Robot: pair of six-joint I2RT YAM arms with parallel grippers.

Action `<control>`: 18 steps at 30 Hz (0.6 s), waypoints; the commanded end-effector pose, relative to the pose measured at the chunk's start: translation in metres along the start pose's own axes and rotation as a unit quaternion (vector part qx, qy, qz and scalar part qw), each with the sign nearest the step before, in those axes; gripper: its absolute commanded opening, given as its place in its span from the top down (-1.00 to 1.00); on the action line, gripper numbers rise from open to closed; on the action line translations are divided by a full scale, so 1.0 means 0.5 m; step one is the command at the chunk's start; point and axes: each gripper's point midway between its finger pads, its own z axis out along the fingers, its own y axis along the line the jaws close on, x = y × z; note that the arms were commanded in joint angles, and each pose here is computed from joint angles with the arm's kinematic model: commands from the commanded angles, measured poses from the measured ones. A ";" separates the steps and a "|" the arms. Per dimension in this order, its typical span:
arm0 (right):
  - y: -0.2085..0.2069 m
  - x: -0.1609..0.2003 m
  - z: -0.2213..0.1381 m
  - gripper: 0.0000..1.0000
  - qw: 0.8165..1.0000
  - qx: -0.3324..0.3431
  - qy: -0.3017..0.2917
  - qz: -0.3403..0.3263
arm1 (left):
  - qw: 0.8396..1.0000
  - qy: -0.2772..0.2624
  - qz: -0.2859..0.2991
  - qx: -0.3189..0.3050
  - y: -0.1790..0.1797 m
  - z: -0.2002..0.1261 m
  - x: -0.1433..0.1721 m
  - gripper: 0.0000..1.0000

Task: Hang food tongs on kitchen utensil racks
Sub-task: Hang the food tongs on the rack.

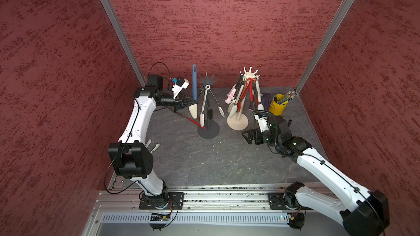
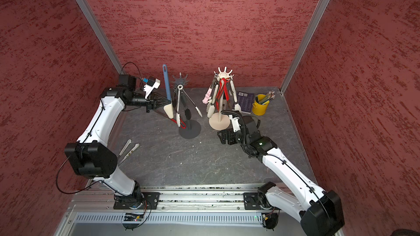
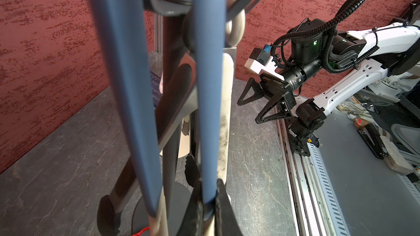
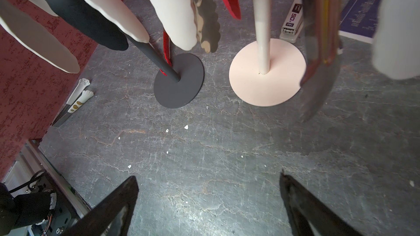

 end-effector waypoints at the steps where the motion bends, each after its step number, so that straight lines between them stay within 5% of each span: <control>1: 0.001 -0.008 -0.009 -0.97 1.000 -0.001 -0.009 0.003 | 1.000 -0.024 0.017 0.010 -0.005 -0.007 -0.038 1.00; 18: 0.007 -0.011 -0.014 -0.98 1.000 -0.010 -0.015 0.003 | 0.999 0.008 -0.012 0.041 -0.013 0.036 -0.017 1.00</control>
